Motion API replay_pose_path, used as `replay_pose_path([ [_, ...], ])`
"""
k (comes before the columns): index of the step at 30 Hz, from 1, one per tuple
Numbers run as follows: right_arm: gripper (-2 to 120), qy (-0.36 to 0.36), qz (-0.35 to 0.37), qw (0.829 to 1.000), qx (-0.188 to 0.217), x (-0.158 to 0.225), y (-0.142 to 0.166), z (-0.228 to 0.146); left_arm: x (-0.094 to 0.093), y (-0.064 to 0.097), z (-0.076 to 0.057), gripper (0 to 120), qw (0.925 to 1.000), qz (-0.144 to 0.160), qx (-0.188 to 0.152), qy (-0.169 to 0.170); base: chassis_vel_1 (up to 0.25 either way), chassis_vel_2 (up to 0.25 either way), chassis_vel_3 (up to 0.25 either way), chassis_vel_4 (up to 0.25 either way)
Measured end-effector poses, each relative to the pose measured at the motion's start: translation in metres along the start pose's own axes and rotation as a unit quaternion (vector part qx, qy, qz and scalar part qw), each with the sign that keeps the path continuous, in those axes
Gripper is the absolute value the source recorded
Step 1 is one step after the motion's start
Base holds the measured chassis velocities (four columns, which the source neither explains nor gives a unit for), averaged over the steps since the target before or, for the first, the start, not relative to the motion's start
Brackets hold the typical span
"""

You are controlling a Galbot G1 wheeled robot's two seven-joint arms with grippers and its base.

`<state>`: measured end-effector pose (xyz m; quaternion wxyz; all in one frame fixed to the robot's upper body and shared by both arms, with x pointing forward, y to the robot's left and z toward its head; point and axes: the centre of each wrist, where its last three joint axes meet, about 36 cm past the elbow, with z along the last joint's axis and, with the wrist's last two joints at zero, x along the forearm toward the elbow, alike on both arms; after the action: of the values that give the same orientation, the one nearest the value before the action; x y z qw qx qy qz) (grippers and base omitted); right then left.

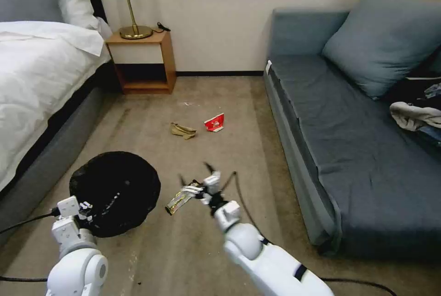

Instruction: Pick up the trash bin, then pick up the garbage on the floor and place it into the trash bin.

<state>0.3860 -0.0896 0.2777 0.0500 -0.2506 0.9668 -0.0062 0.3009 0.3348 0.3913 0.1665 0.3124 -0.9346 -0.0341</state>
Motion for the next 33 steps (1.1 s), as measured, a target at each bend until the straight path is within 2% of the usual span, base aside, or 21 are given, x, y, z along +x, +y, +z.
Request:
replay_pose_path([
  [1, 100, -0.001, 0.010, 1.000, 0.022, 0.012, -0.012, 0.001, -0.002, 0.001, 0.001, 2, 1.0000, -0.003, -0.005, 0.000, 0.000, 0.000, 0.000, 0.000],
  [2, 100, -0.001, 0.010, 1.000, 0.022, 0.012, -0.012, 0.001, -0.002, 0.001, 0.001, 2, 1.0000, -0.003, -0.005, 0.000, 0.000, 0.000, 0.000, 0.000],
  [5, 100, 0.010, 0.031, 0.998, 0.046, 0.049, -0.033, 0.005, -0.005, 0.004, 0.003, 2, 0.9999, -0.005, -0.010, 0.001, 0.000, 0.000, 0.000, 0.000],
  [9, 100, 0.015, 0.050, 0.998, 0.047, 0.074, -0.042, 0.010, -0.008, 0.006, 0.004, 2, 0.9999, -0.008, -0.011, 0.002, 0.000, 0.000, 0.000, 0.000],
  [13, 100, 0.008, 0.063, 0.997, 0.042, 0.083, -0.047, 0.013, -0.010, 0.007, 0.004, 2, 0.9999, -0.008, -0.011, 0.001, 0.000, 0.000, 0.000, 0.000],
  [23, 100, 0.003, 0.059, 0.998, 0.032, 0.081, -0.044, 0.017, -0.017, 0.008, 0.005, 2, 0.9999, -0.009, -0.009, 0.000, -0.012, 0.011, 0.013, -0.010],
  [33, 100, 0.004, 0.050, 0.998, 0.028, 0.073, -0.041, 0.020, -0.020, 0.008, 0.004, 2, 0.9999, -0.008, -0.007, 0.000, -0.169, 0.159, 0.160, -0.160],
])
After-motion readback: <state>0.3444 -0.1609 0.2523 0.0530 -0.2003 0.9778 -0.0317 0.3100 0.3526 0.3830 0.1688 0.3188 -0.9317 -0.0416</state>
